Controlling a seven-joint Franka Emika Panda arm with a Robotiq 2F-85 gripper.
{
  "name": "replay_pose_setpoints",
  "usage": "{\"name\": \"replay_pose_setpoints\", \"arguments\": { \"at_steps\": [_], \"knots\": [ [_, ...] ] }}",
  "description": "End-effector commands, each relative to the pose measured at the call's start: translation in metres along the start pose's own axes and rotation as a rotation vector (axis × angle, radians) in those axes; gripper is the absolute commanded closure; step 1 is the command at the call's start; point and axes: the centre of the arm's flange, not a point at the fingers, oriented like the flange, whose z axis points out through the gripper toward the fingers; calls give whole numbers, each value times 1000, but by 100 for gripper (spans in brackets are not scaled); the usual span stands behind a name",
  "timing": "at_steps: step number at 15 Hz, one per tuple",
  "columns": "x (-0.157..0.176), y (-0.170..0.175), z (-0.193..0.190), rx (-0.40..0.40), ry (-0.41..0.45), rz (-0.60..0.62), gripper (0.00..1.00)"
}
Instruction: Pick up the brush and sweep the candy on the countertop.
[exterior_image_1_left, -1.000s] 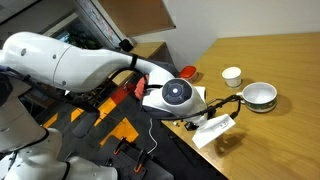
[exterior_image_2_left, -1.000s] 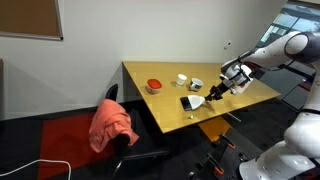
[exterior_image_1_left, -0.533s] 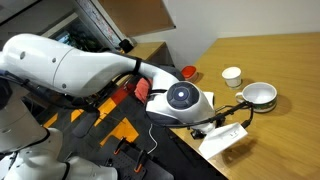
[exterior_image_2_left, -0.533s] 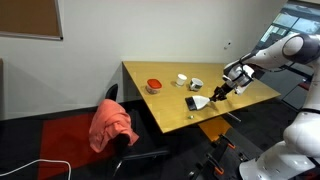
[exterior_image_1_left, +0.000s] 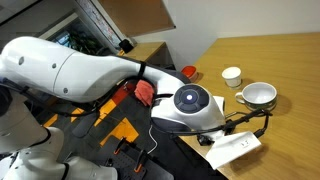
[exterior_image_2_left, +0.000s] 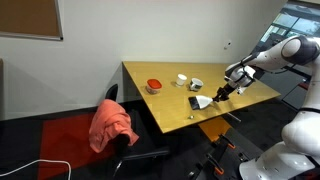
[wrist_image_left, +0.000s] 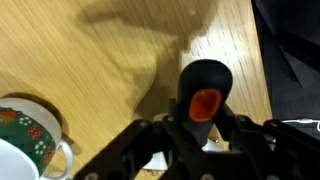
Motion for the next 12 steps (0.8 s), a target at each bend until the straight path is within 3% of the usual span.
{"name": "replay_pose_setpoints", "arguments": {
  "at_steps": [1,6,12],
  "knots": [
    [7,15,-3,-21,72,42,86],
    [29,21,-6,11,199,100,86],
    [73,30,-4,-17,296,105,86]
  ]
}}
